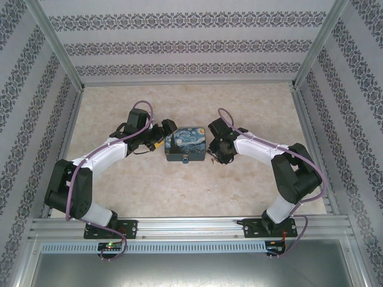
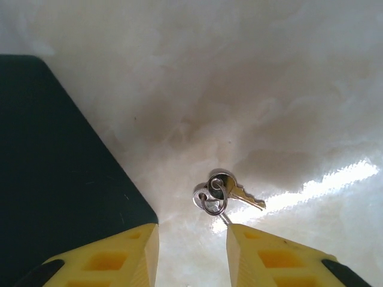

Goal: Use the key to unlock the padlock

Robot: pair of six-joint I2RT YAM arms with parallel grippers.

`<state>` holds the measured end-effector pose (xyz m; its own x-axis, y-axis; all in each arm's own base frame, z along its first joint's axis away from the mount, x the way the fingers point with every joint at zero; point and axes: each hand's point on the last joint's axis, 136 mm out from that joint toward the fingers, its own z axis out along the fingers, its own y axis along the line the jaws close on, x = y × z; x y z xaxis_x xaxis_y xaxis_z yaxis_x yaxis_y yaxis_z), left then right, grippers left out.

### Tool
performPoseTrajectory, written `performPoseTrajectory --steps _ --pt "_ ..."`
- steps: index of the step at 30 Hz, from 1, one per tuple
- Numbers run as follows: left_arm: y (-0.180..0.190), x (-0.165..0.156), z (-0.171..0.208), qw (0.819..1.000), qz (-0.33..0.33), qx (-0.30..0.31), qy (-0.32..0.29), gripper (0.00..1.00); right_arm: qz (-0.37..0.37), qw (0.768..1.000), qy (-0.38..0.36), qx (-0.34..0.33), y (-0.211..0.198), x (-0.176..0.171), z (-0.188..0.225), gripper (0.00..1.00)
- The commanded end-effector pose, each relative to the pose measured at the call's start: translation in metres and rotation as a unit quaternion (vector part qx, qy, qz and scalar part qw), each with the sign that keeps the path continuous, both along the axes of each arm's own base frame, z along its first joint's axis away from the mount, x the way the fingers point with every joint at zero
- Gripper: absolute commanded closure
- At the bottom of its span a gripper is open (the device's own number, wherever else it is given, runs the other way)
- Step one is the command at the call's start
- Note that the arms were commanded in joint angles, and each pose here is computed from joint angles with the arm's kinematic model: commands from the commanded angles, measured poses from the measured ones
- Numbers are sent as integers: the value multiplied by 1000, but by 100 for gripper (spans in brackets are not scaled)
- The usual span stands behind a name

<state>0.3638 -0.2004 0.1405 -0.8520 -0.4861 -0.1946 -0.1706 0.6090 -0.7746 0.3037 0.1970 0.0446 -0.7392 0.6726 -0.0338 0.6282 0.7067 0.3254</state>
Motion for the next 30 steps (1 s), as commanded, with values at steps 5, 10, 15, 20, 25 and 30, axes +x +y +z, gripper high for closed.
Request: performPoseTrajectory --steps 5,10,15,20,25,30 --pt "-9 0 -5 1000 -12 -13 3 1 -55 997 44 -8 3 -8 -13 63" --pt "-10 -1 -7 1000 -15 -13 6 1 -65 996 52 -14 2 -10 -22 64" --pt "-10 -2 -9 1000 -18 -13 6 1 -73 996 54 -21 -2 -10 -29 64" --pt "-12 -2 -11 1000 -21 -15 8 1 -75 995 59 -25 -4 -7 -33 65" --pt "-13 -1 -12 1000 -24 -15 10 1 -80 994 63 -32 -9 -6 -36 65" --pt "-14 0 -14 999 -27 -17 13 0 -84 993 67 -38 -14 -5 -38 66"
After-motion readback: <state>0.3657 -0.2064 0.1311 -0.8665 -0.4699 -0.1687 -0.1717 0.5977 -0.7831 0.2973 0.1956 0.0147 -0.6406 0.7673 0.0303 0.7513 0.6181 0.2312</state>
